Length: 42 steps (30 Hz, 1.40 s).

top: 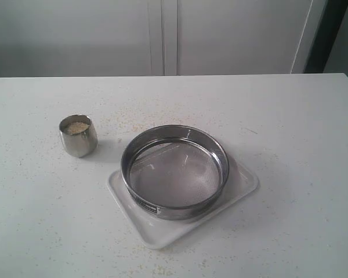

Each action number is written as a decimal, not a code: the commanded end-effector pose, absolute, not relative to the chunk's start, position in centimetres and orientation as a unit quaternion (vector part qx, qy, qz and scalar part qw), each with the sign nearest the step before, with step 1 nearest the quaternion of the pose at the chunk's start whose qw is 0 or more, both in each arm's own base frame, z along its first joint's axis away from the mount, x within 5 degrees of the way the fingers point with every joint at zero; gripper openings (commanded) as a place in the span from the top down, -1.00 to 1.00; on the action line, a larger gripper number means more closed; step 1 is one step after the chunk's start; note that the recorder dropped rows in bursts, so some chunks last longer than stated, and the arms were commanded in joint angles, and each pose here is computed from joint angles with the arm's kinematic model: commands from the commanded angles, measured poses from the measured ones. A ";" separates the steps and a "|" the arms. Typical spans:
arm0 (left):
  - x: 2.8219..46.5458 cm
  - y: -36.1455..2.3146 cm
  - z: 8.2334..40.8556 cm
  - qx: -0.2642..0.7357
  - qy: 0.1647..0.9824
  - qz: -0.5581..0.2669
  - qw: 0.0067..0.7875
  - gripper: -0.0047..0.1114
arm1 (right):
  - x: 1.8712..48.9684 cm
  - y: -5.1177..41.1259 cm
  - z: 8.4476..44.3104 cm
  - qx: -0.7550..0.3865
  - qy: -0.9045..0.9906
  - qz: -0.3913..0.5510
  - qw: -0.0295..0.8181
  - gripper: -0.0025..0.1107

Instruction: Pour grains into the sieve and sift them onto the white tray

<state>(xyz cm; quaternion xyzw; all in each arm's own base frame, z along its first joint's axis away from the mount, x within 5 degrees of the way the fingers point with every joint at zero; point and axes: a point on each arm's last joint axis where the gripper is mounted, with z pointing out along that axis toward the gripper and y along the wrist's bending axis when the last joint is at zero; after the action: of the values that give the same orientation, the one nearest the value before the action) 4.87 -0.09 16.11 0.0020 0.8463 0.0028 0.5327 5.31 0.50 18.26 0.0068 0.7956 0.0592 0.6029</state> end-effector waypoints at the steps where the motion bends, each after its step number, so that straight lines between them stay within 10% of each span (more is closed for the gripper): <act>1: 4.8 -0.1 15.8 0.002 0.849 -0.002 0.528 0.92 | 5.3 0.5 18.2 0.008 0.791 0.059 0.608 0.96; 42: 5.8 0.1 19.9 0.007 0.705 0.025 0.709 0.92 | 5.3 0.5 18.2 0.008 0.791 0.059 0.608 0.96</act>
<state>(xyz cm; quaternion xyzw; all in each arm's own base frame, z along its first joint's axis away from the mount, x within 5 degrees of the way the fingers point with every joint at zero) 5.76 0.15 19.74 0.0057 0.7180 0.0259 0.6955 5.31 0.50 18.26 0.0068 0.7956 0.0592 0.6029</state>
